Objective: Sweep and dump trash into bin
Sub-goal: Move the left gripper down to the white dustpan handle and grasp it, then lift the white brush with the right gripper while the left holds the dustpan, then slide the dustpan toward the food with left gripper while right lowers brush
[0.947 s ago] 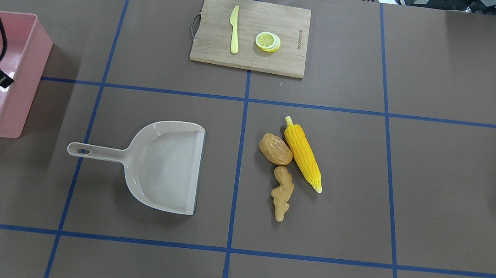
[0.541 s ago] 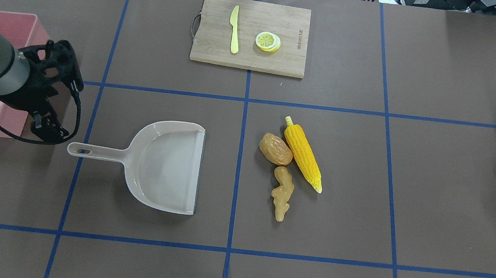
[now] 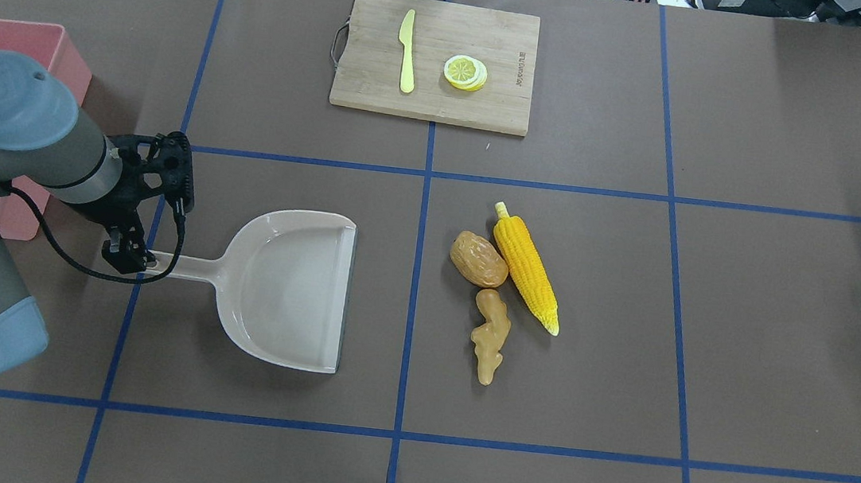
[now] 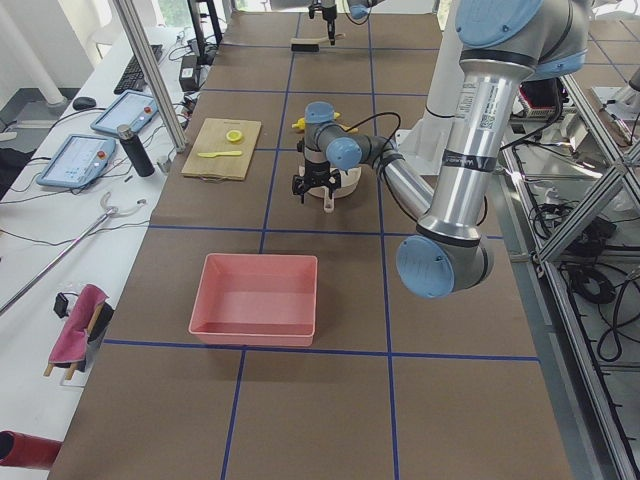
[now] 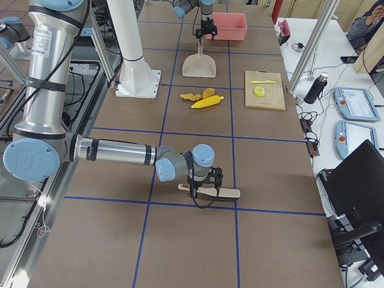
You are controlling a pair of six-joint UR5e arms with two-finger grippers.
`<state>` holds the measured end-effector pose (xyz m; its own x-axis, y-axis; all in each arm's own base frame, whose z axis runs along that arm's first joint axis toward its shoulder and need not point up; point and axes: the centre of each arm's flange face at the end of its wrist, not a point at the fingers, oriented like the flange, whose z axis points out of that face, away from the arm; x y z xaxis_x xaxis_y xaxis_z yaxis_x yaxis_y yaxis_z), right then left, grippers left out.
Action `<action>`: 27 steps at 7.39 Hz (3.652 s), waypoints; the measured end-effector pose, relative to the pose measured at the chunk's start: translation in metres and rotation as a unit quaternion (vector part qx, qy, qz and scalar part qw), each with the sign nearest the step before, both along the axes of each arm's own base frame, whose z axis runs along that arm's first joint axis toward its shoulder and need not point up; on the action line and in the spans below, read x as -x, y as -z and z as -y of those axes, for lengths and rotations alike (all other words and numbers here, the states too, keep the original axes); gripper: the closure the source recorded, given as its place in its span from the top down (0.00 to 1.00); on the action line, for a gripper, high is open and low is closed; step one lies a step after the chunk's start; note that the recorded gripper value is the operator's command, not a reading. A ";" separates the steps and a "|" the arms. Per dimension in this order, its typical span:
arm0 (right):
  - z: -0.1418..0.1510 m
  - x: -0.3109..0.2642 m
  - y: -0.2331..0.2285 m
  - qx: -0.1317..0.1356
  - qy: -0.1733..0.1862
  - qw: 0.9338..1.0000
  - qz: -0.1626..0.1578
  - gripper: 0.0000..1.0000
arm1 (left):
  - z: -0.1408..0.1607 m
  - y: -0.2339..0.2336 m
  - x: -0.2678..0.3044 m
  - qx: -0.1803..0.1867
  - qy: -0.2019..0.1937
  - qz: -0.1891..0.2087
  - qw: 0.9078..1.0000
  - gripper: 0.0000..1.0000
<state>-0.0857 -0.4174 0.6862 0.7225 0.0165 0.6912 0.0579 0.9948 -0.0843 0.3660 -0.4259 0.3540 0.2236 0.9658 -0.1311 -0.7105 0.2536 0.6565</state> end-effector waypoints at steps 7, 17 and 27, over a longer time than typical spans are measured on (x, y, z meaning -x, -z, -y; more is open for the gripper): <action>0.030 0.026 0.152 0.000 0.016 1.000 0.027 0.00 | -0.055 -0.016 -0.032 -0.012 -0.085 -0.019 0.996 0.98; 0.006 0.127 0.345 0.073 0.004 0.986 0.151 0.00 | -0.035 -0.019 -0.030 -0.058 -0.112 -0.029 0.992 0.00; -0.015 0.141 0.297 0.025 0.071 0.966 0.247 0.00 | 0.030 0.077 -0.102 -0.002 -0.118 -0.009 0.993 0.00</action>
